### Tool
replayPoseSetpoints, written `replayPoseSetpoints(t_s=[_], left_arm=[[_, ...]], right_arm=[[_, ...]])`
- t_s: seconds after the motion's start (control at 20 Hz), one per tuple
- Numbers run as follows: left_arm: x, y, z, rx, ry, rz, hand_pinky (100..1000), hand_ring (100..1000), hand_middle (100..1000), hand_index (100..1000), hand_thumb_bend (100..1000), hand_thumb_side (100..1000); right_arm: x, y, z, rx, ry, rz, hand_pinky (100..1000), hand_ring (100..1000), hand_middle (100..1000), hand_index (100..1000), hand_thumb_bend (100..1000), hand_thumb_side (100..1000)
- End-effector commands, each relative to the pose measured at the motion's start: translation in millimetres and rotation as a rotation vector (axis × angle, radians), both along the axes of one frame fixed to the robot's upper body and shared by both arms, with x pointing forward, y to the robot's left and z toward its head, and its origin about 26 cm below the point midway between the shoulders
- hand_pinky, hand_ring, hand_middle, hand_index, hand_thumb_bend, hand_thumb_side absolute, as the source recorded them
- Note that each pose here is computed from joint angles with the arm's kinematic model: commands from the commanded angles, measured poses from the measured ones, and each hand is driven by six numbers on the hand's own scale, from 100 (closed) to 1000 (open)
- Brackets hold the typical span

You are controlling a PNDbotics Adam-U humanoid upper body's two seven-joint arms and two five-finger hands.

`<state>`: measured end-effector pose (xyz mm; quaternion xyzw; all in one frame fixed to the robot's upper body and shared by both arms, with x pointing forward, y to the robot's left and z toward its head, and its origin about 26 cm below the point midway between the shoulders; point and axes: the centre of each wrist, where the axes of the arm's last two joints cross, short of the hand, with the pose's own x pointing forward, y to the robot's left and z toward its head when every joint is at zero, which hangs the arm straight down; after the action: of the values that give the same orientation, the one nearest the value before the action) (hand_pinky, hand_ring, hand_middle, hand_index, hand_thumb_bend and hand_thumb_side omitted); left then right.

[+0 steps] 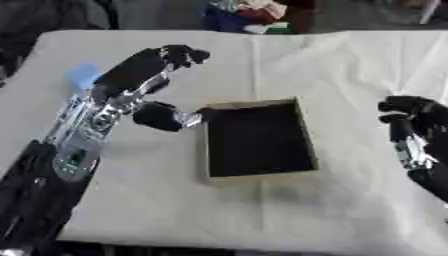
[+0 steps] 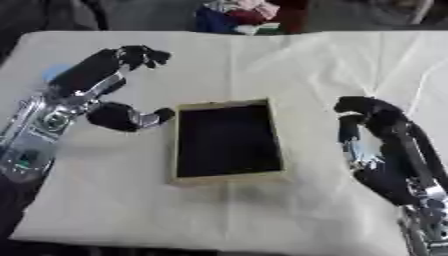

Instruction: Pick up objects on the table and place them in the box.

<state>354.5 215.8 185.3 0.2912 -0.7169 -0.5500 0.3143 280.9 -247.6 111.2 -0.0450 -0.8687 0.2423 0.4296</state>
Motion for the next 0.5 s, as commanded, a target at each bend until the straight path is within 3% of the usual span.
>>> replayPoseSetpoints(t_s=[0.05, 0.5], left_arm=[[-0.8, 2.8, 12.2, 0.002, -0.044, 0.013, 842, 779, 778, 940, 453, 608], [-0.9, 5.3, 14.1, 0.008, -0.05, 0.027, 843, 780, 779, 941, 453, 605]], right_arm=[[1.1, -1.9, 6.4, 0.002, -0.024, 0.002, 731, 801, 665, 793, 100, 520], [1.2, -2.1, 6.2, 0.002, -0.022, 0.0, 730, 801, 665, 794, 100, 520]])
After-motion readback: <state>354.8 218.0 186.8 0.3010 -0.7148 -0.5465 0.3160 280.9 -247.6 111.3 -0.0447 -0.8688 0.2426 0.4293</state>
